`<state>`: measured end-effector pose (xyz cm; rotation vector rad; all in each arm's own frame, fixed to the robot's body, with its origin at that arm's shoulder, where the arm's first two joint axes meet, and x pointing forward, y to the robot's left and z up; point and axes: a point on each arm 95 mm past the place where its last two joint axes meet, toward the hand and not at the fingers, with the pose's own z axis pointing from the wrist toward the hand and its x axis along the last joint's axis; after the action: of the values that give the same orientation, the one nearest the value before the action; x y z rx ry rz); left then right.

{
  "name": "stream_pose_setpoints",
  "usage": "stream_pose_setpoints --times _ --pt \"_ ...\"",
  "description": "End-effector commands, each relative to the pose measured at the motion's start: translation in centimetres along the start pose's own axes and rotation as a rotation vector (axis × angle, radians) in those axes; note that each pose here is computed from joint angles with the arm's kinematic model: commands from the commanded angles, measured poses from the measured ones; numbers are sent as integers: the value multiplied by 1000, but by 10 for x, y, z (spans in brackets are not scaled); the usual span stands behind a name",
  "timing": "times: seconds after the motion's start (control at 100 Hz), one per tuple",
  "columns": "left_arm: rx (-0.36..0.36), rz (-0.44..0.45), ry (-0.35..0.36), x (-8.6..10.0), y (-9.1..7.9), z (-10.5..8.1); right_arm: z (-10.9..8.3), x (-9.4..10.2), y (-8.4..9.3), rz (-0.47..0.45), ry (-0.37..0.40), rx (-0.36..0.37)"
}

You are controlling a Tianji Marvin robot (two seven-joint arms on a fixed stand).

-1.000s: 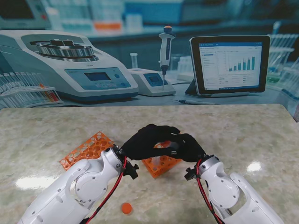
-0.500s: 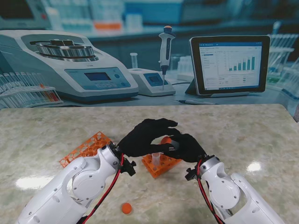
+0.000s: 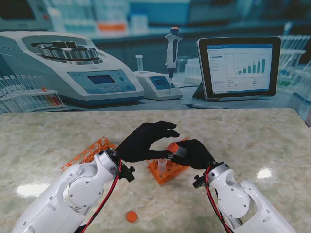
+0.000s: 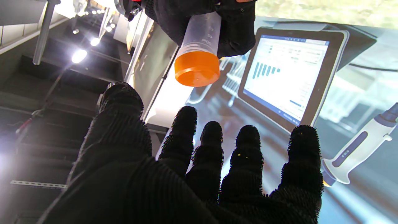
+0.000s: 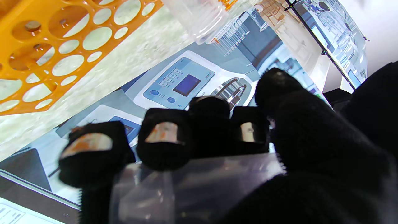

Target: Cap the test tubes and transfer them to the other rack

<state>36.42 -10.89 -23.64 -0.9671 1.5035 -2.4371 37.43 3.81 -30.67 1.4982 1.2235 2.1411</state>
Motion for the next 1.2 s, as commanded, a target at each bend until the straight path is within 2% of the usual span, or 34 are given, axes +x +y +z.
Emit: stream_pose_setpoints --times 0.0,0.48,1.19 --pt "-12 -9 -14 -4 4 -5 -2 2 -3 6 1 3" --pt "-21 -41 -31 -12 12 -12 -2 2 -2 2 0 1" --pt "-24 -47 -26 -13 21 -4 -2 3 -1 -2 1 1"
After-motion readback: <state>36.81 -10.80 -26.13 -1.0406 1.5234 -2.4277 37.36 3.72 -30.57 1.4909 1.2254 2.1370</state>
